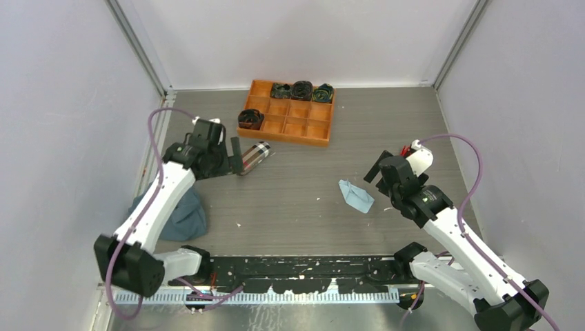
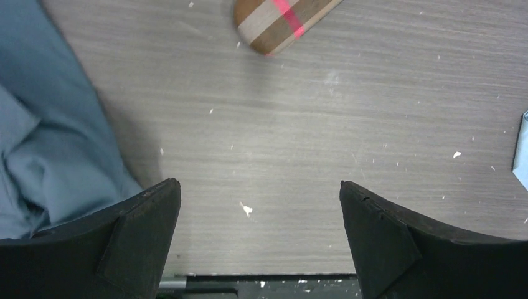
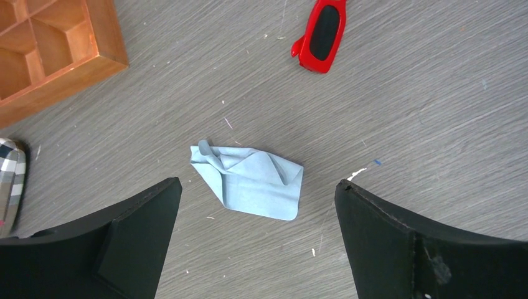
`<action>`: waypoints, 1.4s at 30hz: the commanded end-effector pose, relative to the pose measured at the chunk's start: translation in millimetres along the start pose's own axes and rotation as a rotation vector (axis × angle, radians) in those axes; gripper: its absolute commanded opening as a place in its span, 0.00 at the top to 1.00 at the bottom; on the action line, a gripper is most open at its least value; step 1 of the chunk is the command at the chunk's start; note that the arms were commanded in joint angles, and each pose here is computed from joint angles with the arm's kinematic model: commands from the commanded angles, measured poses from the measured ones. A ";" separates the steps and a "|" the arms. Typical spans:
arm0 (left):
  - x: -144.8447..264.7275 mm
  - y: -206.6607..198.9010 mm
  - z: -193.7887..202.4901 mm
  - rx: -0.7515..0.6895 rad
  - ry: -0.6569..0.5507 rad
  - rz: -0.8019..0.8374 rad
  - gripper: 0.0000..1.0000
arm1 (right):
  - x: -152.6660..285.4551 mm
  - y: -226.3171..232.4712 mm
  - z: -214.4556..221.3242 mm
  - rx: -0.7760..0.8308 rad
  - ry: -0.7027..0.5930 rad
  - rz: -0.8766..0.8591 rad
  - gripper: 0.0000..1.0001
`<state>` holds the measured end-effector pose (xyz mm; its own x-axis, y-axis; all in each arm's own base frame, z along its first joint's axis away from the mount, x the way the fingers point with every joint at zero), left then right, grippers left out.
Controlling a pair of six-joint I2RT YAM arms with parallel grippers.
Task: Organize the sunglasses
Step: Pick up the sunglasses case from the center of the board.
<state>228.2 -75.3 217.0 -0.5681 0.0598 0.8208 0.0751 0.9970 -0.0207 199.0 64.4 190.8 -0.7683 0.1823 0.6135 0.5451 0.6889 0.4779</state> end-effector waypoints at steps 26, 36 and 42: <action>-188.1 -21.4 -67.8 -0.372 0.248 0.227 0.00 | 4.5 20.2 -5.0 -0.066 0.016 -0.069 0.00; -189.8 -29.4 -50.5 -0.323 0.261 0.249 0.22 | -1.6 23.5 -0.7 -0.061 0.030 -0.060 0.00; -169.0 -38.0 -37.9 -0.353 0.245 0.213 0.39 | -5.4 25.4 2.7 -0.066 0.042 -0.058 0.00</action>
<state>360.6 -115.1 76.7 -0.2321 0.2022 0.9514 0.4518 0.8886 -0.0786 206.7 78.2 185.2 -0.7537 0.1283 0.6446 0.5400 0.6799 0.4961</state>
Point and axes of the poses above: each gripper's point midway between its finger pads, its own x axis back along the fingers, its own y axis along the line the jaws close on, z = x × y, the point moved 5 cm from there along x, back along the fingers, and after that the axes turned 15 degrees about -x, right-handed, at the moved point
